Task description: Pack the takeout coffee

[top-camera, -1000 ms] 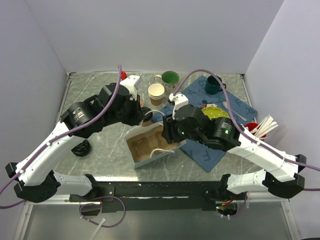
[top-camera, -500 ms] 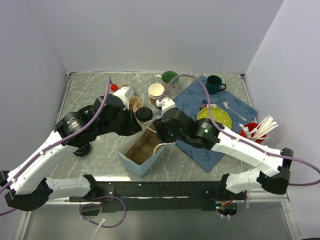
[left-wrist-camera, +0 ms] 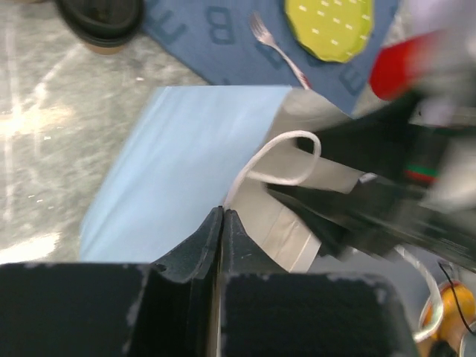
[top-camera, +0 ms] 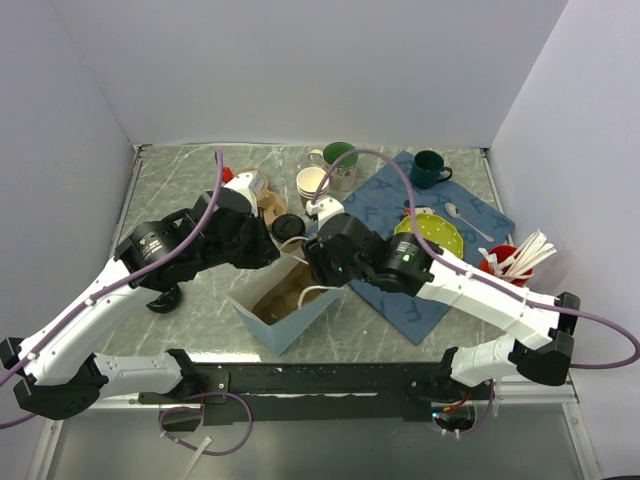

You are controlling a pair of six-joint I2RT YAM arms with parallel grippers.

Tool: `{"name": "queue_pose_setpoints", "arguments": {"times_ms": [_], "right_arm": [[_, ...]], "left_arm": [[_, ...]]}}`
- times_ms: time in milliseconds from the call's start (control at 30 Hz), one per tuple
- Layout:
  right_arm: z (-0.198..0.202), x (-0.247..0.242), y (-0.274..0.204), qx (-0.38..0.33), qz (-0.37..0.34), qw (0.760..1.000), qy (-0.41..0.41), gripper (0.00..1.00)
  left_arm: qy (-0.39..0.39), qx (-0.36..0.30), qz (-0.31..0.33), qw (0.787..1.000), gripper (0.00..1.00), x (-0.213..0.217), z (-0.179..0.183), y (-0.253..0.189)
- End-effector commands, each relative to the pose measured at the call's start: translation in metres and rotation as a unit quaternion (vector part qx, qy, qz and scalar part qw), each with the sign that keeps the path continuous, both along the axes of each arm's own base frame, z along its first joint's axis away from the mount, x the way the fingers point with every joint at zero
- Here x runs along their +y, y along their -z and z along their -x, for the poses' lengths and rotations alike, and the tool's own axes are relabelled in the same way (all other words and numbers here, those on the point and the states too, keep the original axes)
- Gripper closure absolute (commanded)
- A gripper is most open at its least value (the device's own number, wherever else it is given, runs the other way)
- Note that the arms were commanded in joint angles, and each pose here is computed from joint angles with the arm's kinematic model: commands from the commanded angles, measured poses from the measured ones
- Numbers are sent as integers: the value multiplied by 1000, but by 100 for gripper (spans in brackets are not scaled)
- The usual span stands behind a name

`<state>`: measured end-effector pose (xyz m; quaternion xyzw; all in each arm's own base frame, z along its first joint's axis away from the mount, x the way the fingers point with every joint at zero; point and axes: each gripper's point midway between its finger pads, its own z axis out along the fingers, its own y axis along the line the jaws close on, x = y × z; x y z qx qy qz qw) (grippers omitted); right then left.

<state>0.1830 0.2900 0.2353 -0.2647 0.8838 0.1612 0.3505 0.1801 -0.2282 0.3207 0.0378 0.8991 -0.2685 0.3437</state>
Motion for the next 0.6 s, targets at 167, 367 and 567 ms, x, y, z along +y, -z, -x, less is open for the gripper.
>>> {"name": "queue_pose_setpoints", "arguments": {"times_ms": [167, 367, 567], "right_arm": [[-11, 2, -99, -47, -99, 994, -11, 41], [-33, -17, -121, -64, -114, 991, 8, 41], [-55, -29, -95, -39, -75, 996, -17, 42]], "left_arm": [[-81, -58, -4, 995, 72, 29, -19, -39], [-139, -37, -26, 989, 33, 54, -15, -46], [-168, 56, 47, 983, 25, 69, 27, -24]]}}
